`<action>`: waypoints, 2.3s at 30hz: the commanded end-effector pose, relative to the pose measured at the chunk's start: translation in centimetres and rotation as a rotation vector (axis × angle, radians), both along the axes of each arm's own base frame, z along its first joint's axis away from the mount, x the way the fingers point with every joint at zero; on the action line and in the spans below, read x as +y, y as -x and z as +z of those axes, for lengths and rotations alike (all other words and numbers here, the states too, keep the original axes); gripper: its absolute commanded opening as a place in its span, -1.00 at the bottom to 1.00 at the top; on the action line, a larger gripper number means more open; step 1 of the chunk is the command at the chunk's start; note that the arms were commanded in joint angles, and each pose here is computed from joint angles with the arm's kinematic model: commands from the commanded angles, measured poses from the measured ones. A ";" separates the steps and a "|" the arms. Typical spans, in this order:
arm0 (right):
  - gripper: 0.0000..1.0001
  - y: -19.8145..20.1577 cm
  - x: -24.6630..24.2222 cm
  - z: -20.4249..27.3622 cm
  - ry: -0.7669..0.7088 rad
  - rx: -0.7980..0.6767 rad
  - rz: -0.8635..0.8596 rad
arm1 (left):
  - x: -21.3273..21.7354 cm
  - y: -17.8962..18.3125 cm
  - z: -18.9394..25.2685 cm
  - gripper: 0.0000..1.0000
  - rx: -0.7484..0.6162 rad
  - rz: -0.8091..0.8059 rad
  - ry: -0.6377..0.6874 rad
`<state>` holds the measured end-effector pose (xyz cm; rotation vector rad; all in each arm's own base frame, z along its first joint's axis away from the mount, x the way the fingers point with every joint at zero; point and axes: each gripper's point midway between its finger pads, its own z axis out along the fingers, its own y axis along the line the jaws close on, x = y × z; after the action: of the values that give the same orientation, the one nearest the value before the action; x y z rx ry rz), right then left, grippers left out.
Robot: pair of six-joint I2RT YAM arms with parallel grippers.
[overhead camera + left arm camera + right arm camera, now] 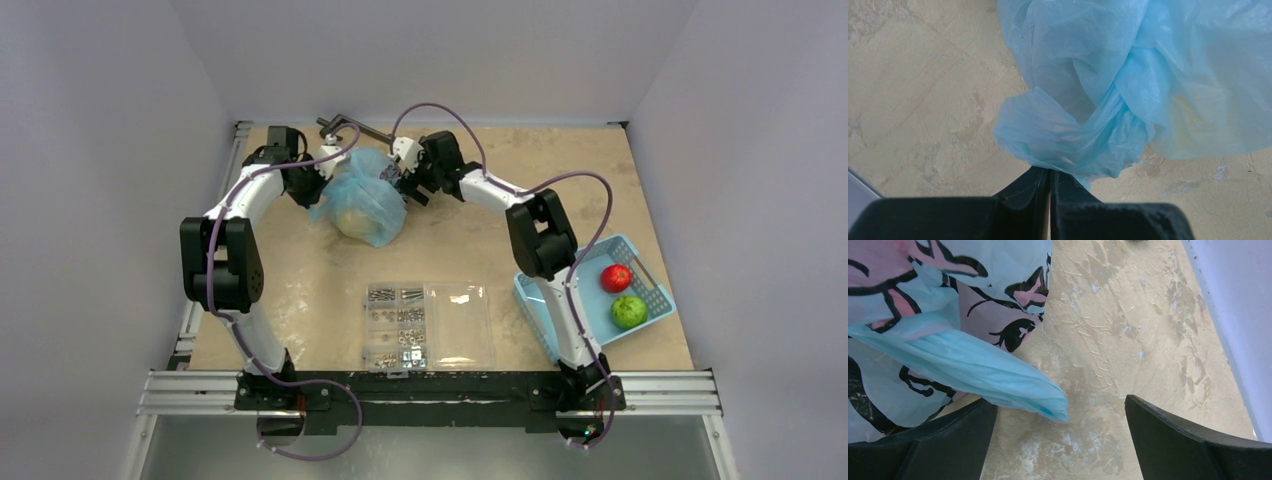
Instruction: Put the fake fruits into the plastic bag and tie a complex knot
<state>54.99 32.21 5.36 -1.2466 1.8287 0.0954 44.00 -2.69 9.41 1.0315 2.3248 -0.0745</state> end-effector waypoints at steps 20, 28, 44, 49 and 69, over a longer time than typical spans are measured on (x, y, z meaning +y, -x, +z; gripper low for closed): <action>-1.00 7.6 -4.7 9.0 -0.114 0.094 0.165 | -1.2 -1.6 6.0 -1.00 -0.061 0.158 0.264; -1.00 12.2 -14.8 3.5 0.036 0.283 0.003 | -0.4 -0.3 4.2 -1.00 -0.002 0.153 0.262; -1.00 16.4 -16.6 4.1 0.037 0.330 0.031 | -1.3 3.8 4.0 -1.00 0.035 0.147 0.253; -1.00 16.1 -14.3 6.9 -0.056 0.341 0.113 | -5.2 5.0 5.5 -1.00 0.036 0.048 0.297; -1.00 16.1 -8.7 15.1 -0.313 0.350 0.227 | -8.7 2.6 10.0 -1.00 0.013 0.060 0.425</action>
<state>39.40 24.84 22.84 -1.2186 1.7991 0.7629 40.69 -11.57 18.37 0.7485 2.2339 -0.5362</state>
